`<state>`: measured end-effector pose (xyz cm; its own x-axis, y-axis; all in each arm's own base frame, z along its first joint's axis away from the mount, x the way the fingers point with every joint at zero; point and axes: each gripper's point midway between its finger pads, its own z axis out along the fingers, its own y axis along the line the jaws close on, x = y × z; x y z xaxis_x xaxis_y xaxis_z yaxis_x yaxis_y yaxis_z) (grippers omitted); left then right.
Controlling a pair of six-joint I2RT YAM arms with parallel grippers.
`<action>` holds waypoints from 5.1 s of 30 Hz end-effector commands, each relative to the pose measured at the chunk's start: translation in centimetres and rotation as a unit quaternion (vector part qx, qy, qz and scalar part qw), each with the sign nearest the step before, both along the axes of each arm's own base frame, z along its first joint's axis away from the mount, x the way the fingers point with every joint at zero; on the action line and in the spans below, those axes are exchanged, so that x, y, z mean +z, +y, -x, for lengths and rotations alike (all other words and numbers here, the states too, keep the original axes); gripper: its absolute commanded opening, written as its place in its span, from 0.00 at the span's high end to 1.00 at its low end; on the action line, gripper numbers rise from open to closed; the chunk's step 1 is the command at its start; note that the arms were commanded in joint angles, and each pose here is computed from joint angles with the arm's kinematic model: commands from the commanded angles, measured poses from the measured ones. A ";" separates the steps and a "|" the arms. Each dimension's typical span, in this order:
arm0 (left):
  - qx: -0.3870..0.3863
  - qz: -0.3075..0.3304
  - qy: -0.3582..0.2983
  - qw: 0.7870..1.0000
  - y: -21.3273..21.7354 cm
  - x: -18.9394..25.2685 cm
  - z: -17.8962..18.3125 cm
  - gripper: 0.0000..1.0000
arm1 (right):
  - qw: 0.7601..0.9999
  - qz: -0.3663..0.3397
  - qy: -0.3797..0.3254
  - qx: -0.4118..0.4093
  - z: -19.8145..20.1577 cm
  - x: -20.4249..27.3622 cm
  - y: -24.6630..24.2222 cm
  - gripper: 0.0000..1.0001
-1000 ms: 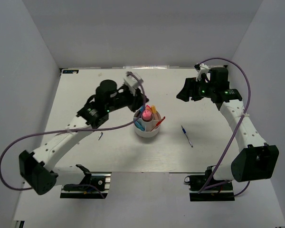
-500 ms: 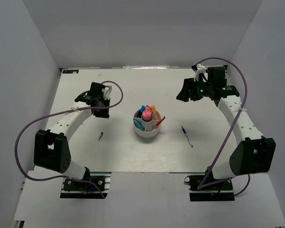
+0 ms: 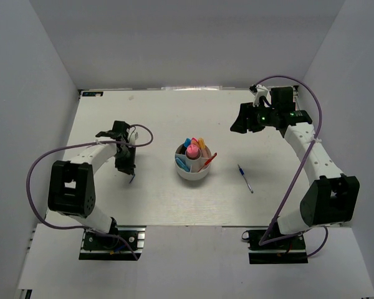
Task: Sort the stationery into containers
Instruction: Pick up the pen cap from the center of the board.
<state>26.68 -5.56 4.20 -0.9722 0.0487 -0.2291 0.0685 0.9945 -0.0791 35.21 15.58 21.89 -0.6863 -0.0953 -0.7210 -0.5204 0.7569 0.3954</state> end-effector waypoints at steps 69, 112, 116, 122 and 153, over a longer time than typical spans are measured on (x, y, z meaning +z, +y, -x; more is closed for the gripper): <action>-0.005 0.453 -0.367 0.813 -12.5 30.0 -6.8 1.00 | 0.933 -0.216 -0.051 0.282 6.8 13.1 23.5 0.53; -0.025 0.454 -0.349 0.820 -12.9 28.5 -5.0 1.00 | 0.940 -0.184 -0.057 0.282 5.9 10.5 27.7 1.00; -0.021 0.458 -0.346 0.818 -13.0 28.4 -5.1 0.83 | 0.938 -0.183 -0.063 0.287 6.0 10.7 27.7 1.00; -0.016 0.491 -0.342 0.801 -13.1 28.6 -4.9 0.34 | 0.922 -0.201 -0.066 0.323 7.4 11.5 27.5 1.00; -0.113 0.570 -0.295 0.759 -14.9 29.6 -1.3 0.57 | 0.861 -0.295 0.040 0.412 11.5 12.3 25.0 1.00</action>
